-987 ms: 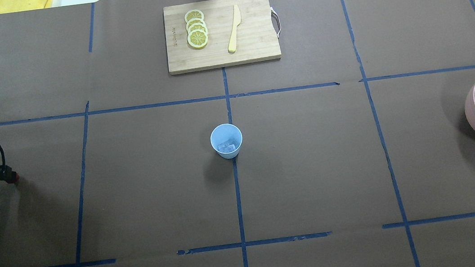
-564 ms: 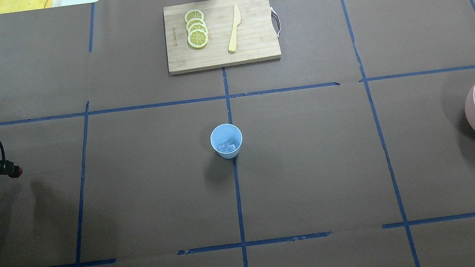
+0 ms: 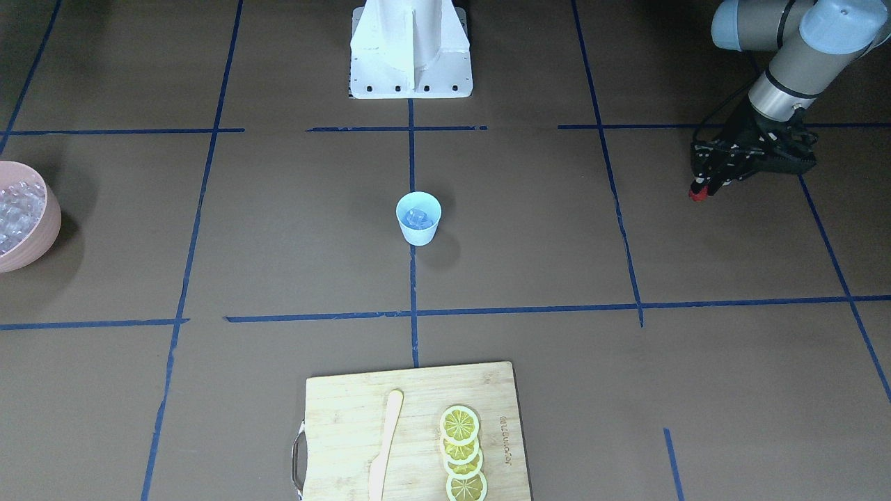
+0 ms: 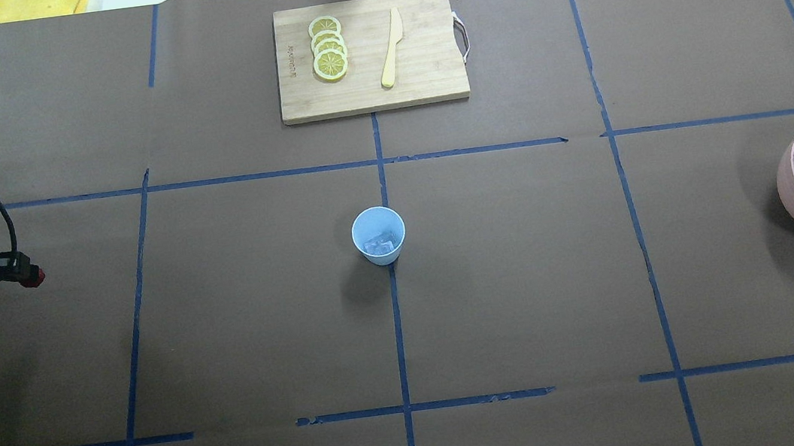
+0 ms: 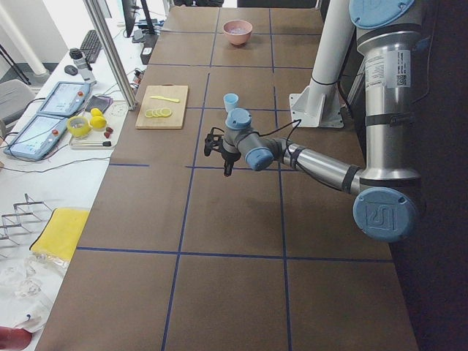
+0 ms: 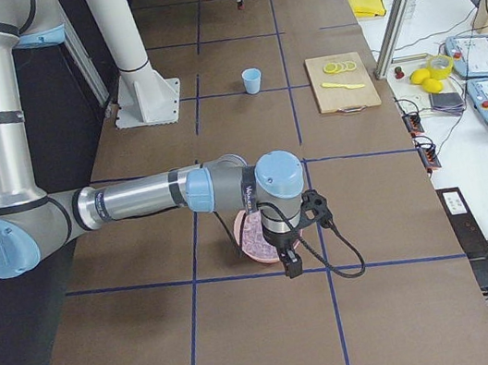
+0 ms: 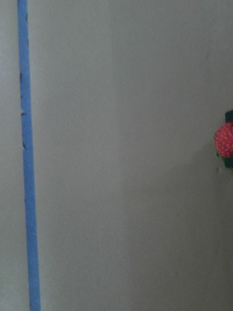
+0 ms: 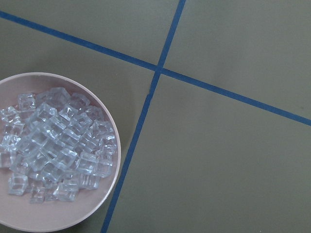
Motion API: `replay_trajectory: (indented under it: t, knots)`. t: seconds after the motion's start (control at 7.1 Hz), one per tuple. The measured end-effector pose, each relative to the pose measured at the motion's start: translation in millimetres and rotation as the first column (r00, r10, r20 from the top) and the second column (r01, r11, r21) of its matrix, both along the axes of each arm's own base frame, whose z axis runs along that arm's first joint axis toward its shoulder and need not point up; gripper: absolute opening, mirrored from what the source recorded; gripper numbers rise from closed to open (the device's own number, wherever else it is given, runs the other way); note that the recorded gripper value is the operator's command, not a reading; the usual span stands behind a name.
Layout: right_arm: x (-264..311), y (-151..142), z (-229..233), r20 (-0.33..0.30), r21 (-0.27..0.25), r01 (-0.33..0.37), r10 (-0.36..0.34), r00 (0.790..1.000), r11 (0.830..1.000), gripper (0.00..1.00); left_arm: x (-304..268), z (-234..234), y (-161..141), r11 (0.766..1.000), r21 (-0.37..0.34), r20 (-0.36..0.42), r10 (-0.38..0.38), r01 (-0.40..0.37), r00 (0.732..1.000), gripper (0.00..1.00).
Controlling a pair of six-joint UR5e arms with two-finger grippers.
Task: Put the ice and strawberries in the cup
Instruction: 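Lift the strawberry and carry it over the light-blue cup with the left gripper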
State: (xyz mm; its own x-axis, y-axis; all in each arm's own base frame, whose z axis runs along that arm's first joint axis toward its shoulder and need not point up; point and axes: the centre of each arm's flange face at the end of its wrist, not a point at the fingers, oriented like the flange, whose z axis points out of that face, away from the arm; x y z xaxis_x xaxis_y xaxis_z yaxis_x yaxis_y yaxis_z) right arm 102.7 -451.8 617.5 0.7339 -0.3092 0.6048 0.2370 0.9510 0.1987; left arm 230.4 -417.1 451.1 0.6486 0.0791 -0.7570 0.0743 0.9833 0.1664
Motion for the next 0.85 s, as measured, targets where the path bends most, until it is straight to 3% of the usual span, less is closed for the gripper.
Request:
replay_trajectory:
  t: [0.56, 0.85]
  knots:
    - [-0.1, 2.3, 2.4, 0.000, -0.005, 0.000, 0.000, 1.000, 1.000, 1.00, 47.8, -140.1, -36.5, 0.999, -0.042, 0.034, 0.013, -0.011, 0.999, 0.00]
    - [-0.1, 2.6, 2.6, -0.001, -0.006, 0.000, 0.000, 1.000, 1.000, 1.00, 95.4, -204.6, -30.0, 0.997, -0.078, 0.045, 0.020, -0.016, 0.999, 0.00]
